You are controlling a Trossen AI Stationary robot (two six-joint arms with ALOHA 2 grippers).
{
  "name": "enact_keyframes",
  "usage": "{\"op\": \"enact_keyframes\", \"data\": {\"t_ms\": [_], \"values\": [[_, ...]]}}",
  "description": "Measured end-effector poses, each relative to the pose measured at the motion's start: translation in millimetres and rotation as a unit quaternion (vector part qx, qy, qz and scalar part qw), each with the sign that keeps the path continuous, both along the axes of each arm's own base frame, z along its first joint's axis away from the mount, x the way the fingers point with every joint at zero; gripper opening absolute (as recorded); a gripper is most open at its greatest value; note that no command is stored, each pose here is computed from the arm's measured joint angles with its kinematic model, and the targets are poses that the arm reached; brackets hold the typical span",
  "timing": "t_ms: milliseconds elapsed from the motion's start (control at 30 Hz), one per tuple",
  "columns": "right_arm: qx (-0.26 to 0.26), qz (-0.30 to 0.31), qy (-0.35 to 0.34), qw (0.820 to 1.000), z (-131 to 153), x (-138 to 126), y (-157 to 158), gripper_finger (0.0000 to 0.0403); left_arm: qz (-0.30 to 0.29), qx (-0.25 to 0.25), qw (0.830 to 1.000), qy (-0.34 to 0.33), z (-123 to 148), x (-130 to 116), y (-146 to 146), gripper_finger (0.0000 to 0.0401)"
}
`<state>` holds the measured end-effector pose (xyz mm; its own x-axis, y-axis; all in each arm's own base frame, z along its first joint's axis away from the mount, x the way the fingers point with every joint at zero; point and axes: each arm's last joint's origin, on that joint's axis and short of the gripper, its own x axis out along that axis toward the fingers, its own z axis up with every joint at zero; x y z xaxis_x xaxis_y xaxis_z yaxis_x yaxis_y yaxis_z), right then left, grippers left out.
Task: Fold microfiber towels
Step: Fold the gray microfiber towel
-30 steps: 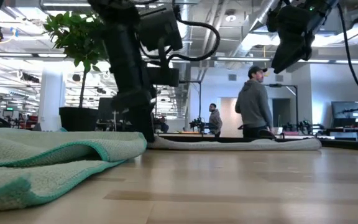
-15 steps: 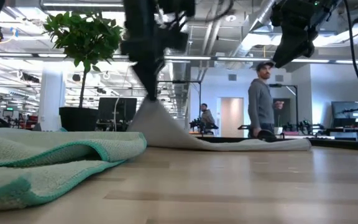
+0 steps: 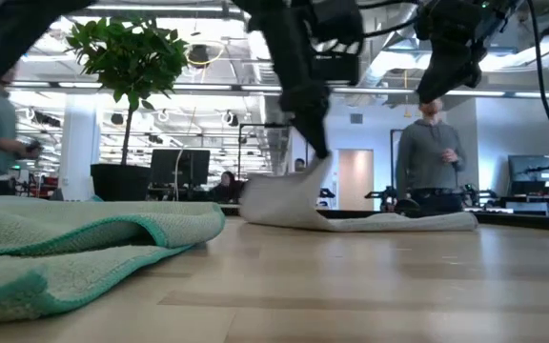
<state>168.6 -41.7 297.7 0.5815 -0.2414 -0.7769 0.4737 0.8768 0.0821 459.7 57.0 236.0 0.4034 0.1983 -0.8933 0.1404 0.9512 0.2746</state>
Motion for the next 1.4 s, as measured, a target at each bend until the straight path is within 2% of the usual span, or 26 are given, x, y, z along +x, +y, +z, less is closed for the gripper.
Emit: {"op": "enact_keyframes", "data": {"t_ms": [233, 433, 833, 1267, 1400], "values": [[0.0, 0.0, 0.001, 1.0, -0.2, -0.2, 0.0, 0.0195, -0.034, 0.016, 0.998, -0.049, 4.2, 39.8, 25.5, 0.0], [-0.001, 0.0, -0.004, 1.0, 1.8, -3.2, 0.9, 0.0195, -0.055, 0.046, 0.993, -0.094, 3.1, 59.7, 41.1, 0.0], [0.0, -0.013, -0.038, 0.999, 10.9, -16.2, 2.7, 0.0195, -0.12, 0.101, 0.98, -0.124, 8.9, 66.6, 45.7, 0.0], [-0.003, -0.013, -0.052, 0.999, 14.5, -21.2, 3.8, 0.0195, -0.14, 0.085, 0.967, -0.195, 11.3, 76.0, 54.6, 0.0], [-0.003, -0.013, -0.052, 0.999, 14.5, -21.1, 3.8, 0.0195, -0.139, 0.083, 0.968, -0.194, 11.0, 75.8, 54.4, 0.0004]]}}
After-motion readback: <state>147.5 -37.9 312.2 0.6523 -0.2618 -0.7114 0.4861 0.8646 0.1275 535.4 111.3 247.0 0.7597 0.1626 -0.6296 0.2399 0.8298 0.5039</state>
